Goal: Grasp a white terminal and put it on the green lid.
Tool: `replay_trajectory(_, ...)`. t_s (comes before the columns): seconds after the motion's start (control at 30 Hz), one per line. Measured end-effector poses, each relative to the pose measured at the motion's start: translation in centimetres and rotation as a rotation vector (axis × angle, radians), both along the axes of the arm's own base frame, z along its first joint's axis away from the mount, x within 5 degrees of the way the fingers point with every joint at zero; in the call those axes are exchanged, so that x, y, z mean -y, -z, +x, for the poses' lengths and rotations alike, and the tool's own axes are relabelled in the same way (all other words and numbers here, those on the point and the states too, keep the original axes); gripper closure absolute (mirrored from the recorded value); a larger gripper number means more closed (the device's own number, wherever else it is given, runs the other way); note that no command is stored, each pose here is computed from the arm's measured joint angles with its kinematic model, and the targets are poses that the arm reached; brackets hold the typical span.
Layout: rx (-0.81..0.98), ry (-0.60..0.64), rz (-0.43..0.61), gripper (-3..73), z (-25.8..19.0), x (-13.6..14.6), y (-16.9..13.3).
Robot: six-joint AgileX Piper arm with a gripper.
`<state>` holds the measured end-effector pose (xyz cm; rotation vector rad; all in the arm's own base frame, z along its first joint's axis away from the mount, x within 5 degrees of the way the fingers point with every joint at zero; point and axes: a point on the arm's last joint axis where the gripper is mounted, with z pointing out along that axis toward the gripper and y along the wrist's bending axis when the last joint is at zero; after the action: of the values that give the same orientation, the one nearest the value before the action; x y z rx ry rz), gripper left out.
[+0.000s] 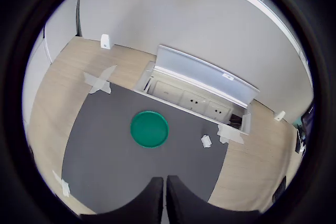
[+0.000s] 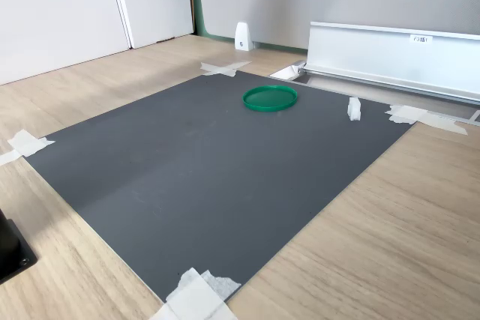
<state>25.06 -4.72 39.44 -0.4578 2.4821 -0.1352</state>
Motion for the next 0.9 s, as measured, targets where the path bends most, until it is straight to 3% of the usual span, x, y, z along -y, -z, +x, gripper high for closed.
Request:
replay_trajectory(0.17,-0.084,-0.019,-0.037,50.7,1.4,4.0,0.7)
replay_trajectory(0.37,-0.131,0.015,-0.115,20.1,3.8,7.5,0.9)
replay_trajectory(0.5,-0.108,0.019,-0.128,7.1,6.0,8.6,0.4)
replay_trajectory(0.67,-0.098,0.02,-0.134,2.7,8.5,9.8,0.7)
replay_trajectory(0.9,-0.179,-0.015,-0.119,3.2,11.7,10.1,4.3)
